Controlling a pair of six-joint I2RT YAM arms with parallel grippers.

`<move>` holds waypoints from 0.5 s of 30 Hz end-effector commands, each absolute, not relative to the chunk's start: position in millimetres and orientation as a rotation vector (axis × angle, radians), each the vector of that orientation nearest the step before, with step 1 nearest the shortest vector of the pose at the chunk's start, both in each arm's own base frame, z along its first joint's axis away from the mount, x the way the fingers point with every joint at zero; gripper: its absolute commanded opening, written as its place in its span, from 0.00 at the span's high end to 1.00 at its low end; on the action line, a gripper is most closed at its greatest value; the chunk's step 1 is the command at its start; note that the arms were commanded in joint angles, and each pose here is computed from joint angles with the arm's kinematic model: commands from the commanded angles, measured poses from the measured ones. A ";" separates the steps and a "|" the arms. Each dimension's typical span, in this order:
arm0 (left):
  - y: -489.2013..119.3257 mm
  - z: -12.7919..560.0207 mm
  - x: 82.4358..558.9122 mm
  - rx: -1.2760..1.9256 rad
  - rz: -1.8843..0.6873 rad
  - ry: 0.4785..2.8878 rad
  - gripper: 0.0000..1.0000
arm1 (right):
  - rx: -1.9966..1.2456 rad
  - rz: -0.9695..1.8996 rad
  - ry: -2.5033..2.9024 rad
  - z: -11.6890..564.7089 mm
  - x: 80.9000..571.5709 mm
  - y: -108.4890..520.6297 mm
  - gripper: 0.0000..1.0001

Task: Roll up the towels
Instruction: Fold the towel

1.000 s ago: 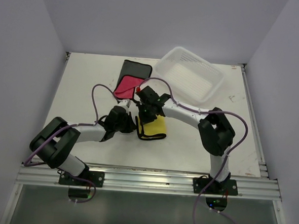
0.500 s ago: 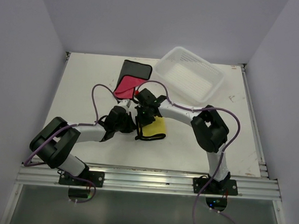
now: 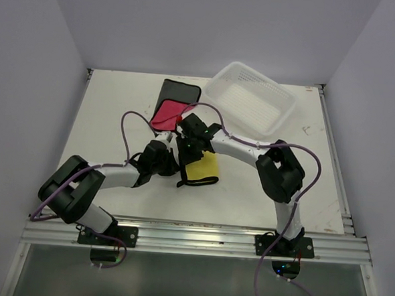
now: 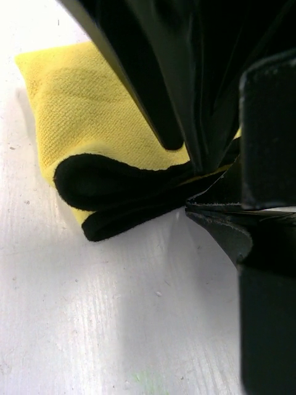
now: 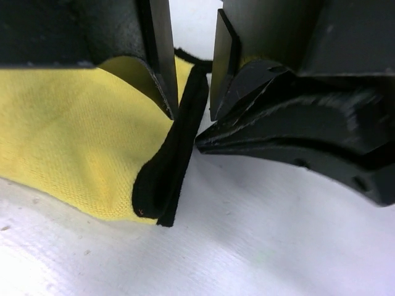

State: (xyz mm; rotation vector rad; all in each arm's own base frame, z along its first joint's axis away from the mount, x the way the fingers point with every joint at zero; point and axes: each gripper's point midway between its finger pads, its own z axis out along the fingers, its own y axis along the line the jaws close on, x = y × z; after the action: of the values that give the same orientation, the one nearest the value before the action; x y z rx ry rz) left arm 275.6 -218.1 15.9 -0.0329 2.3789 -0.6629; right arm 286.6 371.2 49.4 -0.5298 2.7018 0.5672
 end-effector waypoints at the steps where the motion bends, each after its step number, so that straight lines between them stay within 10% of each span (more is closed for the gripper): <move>1: -215.3 25.8 279.5 -0.041 -0.634 2.351 1.00 | -0.488 0.626 2.547 119.5 302.9 363.3 0.68; 6: -212.8 33.9 278.5 -0.038 -0.626 2.342 1.00 | -0.362 0.607 2.544 121.7 317.4 321.9 0.66; 15: -202.2 72.1 291.6 -0.036 -0.537 2.284 1.00 | -0.245 0.537 2.515 117.8 352.0 267.5 0.98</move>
State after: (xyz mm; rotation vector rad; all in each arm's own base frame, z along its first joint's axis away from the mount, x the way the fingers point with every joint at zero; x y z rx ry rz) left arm 274.7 -202.5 42.4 -0.0558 2.3604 -0.5769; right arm 342.7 263.7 105.2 -0.1995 2.5874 0.5330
